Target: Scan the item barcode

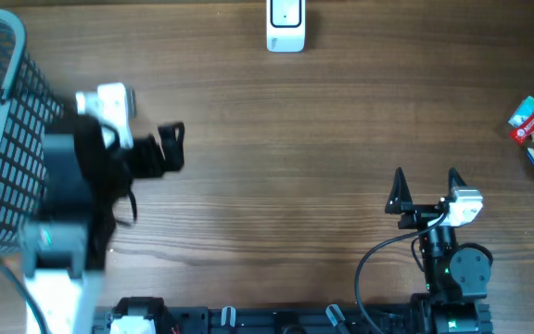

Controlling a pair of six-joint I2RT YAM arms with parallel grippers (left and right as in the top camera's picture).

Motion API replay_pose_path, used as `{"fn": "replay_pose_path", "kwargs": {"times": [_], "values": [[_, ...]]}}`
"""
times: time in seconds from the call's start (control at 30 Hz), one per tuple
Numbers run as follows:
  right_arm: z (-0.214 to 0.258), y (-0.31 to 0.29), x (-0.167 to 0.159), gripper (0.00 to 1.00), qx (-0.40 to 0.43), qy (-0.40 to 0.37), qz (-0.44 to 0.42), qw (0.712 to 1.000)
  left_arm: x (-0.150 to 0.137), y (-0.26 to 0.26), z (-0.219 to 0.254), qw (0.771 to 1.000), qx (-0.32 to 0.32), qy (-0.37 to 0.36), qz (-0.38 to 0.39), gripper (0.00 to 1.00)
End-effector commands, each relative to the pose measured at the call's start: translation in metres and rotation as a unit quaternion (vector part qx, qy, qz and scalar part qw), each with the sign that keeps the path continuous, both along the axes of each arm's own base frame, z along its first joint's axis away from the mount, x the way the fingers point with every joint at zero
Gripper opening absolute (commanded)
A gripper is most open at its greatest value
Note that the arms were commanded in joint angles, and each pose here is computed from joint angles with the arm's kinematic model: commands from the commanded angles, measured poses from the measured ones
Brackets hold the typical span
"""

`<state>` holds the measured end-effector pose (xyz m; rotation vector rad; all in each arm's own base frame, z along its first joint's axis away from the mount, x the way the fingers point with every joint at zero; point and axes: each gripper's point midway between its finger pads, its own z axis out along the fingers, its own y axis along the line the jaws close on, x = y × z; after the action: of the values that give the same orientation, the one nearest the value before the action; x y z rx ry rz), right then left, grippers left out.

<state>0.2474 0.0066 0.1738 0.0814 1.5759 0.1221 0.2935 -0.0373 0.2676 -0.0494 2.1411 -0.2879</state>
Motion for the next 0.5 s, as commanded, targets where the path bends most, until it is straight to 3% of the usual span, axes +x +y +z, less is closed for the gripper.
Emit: {"fn": "replay_pose_path", "kwargs": {"times": [0.0,0.23,0.47], "values": [[0.003,-0.004,-0.001,1.00,0.002,-0.007,-0.010,1.000,-0.030,0.002,-0.014,0.996,0.016,-0.088,-0.009,1.00],[0.003,-0.004,-0.001,1.00,0.002,-0.007,-0.010,1.000,-0.043,0.008,-0.023,0.977,0.018,-0.211,0.007,1.00],[0.003,-0.004,-0.001,1.00,0.002,-0.007,-0.010,1.000,-0.046,0.020,-0.020,0.963,0.023,-0.268,0.033,1.00]]}}
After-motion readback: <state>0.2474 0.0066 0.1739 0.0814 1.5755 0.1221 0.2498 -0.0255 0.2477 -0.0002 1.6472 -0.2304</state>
